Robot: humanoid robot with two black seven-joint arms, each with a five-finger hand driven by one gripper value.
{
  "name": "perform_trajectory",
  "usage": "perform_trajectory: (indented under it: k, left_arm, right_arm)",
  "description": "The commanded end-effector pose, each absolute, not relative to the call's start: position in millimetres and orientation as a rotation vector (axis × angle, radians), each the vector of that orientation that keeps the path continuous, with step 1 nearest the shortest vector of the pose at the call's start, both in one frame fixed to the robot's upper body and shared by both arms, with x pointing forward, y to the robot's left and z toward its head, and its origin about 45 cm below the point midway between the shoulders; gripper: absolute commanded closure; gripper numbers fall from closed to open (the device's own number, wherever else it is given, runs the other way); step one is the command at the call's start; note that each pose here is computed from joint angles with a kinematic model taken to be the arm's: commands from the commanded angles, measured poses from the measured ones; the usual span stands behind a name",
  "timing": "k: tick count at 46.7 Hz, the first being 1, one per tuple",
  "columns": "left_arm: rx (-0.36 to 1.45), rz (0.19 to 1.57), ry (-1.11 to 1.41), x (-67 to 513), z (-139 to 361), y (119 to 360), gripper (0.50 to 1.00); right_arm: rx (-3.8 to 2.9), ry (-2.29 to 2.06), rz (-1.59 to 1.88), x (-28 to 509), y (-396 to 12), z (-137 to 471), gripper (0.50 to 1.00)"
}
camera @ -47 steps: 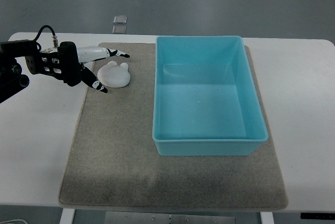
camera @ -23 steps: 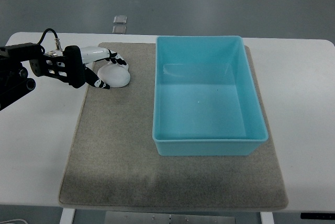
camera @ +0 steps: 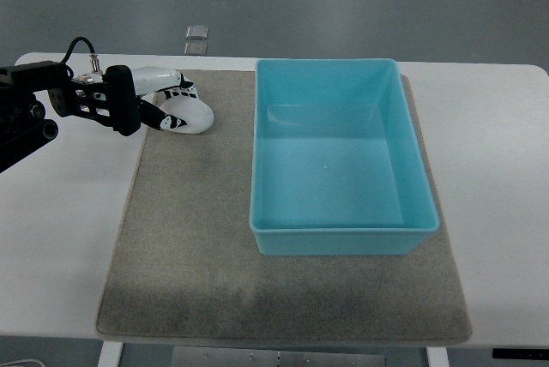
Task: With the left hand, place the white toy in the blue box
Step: 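Lift the rabbit toy with the left hand off the mat, then carry the toy over the blue box and open the left hand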
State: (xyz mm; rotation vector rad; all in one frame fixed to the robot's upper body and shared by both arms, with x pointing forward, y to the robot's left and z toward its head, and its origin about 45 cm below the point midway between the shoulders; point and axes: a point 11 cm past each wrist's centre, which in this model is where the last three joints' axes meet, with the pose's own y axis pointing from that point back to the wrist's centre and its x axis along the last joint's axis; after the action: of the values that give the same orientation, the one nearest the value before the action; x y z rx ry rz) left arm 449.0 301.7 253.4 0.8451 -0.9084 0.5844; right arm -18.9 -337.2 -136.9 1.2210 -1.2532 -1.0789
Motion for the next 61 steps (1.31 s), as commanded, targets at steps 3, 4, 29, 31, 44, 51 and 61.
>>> perform_trajectory:
  k: [3, 4, 29, 31, 44, 51, 61]
  left_arm:
    - [0.823, 0.604, -0.931, 448, 271, 307, 1.0]
    - [0.821, 0.609, -0.936, 449, 276, 309, 1.0]
    - [0.628, 0.523, -1.111, 456, 385, 240, 1.0]
    - [0.606, 0.498, -1.111, 453, 382, 227, 1.0]
    - [0.54, 0.36, -1.093, 444, 352, 160, 1.0]
    - [0.522, 0.313, -1.089, 438, 338, 139, 1.0]
    - [0.508, 0.279, -1.059, 434, 320, 118, 0.882]
  right_arm:
    - [1.221, -1.253, -1.079, -19, -337, -137, 0.564]
    - [1.221, -1.253, -1.079, -19, -337, -137, 0.564]
    - [1.221, -1.253, -1.079, -19, -337, -137, 0.564]
    - [1.221, -1.253, -1.079, -19, -337, -137, 0.564]
    - [1.222, -1.253, -1.08, -19, -337, -137, 0.564]
    - [1.222, -1.253, -1.08, -19, -337, -137, 0.564]
    - [1.221, -1.253, -1.079, -19, -337, -137, 0.564]
